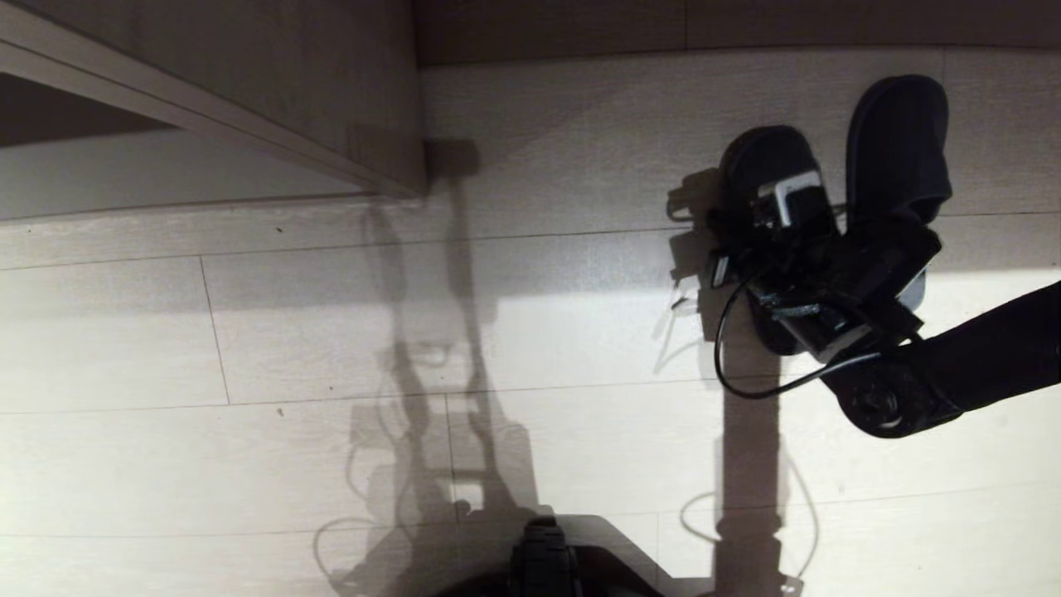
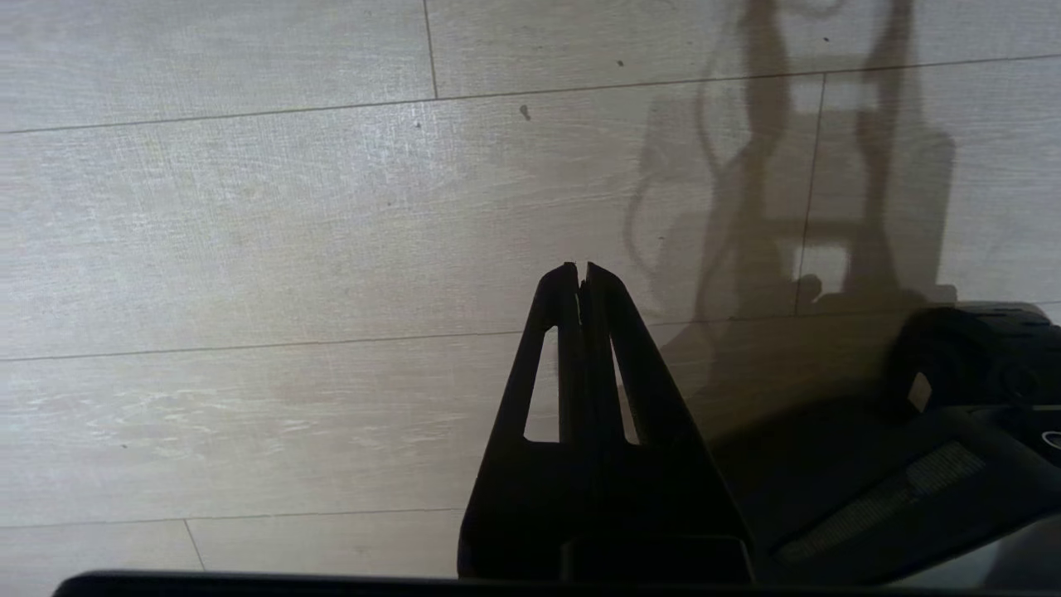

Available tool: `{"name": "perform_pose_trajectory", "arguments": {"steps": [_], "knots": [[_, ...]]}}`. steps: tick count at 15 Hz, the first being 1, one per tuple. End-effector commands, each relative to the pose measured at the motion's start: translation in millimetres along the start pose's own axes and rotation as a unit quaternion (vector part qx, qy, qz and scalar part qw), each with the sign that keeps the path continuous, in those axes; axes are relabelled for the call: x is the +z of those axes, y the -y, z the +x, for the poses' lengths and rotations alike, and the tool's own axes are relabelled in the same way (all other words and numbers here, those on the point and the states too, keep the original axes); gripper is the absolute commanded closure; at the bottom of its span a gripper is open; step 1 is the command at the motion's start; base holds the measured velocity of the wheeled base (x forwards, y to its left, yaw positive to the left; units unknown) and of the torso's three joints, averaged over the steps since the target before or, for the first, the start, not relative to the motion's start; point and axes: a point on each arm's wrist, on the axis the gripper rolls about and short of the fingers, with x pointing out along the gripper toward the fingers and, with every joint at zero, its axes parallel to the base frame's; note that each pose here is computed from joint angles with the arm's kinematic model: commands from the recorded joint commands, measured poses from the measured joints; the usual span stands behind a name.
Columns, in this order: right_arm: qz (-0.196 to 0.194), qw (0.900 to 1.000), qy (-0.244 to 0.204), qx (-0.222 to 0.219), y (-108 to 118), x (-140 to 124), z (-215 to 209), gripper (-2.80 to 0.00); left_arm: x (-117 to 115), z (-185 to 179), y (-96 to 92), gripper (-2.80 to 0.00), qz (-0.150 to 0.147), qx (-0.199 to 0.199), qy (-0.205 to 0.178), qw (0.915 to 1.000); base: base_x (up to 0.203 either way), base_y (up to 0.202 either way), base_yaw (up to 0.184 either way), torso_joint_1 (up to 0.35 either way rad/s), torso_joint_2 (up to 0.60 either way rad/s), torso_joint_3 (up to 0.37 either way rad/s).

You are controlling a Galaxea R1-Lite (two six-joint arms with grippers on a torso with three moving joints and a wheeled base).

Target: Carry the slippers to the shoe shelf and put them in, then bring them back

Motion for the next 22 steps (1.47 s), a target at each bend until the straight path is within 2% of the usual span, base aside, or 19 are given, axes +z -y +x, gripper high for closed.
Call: {"name": "perform_pose_trajectory", "arguments": {"steps": [1,12,15,20,22], "knots": [[-0.005,1.0,0.002,0.002,11,1,9,0.0,0,0,0.0,0.0,0.0,0.0,0.001,1.0,0.0,0.0,0.0,0.0,0.0,0.0],[-0.014,1.0,0.013,-0.013,42,16,24,0.0,0,0,0.0,0.0,0.0,0.0,0.001,1.0,0.0,0.0,0.0,0.0,0.0,0.0],[-0.014,1.0,0.017,-0.015,43,20,22,0.0,0,0,0.0,0.0,0.0,0.0,0.001,1.0,0.0,0.0,0.0,0.0,0.0,0.0],[-0.01,0.999,0.032,-0.005,41,44,5,0.0,0,0,0.0,0.0,0.0,0.0,0.001,1.0,0.0,0.0,0.0,0.0,0.0,0.0],[0.005,0.999,0.04,0.006,36,53,-3,0.0,0,0,0.0,0.0,0.0,0.0,0.001,1.0,0.0,0.0,0.0,0.0,0.0,0.0]]}}
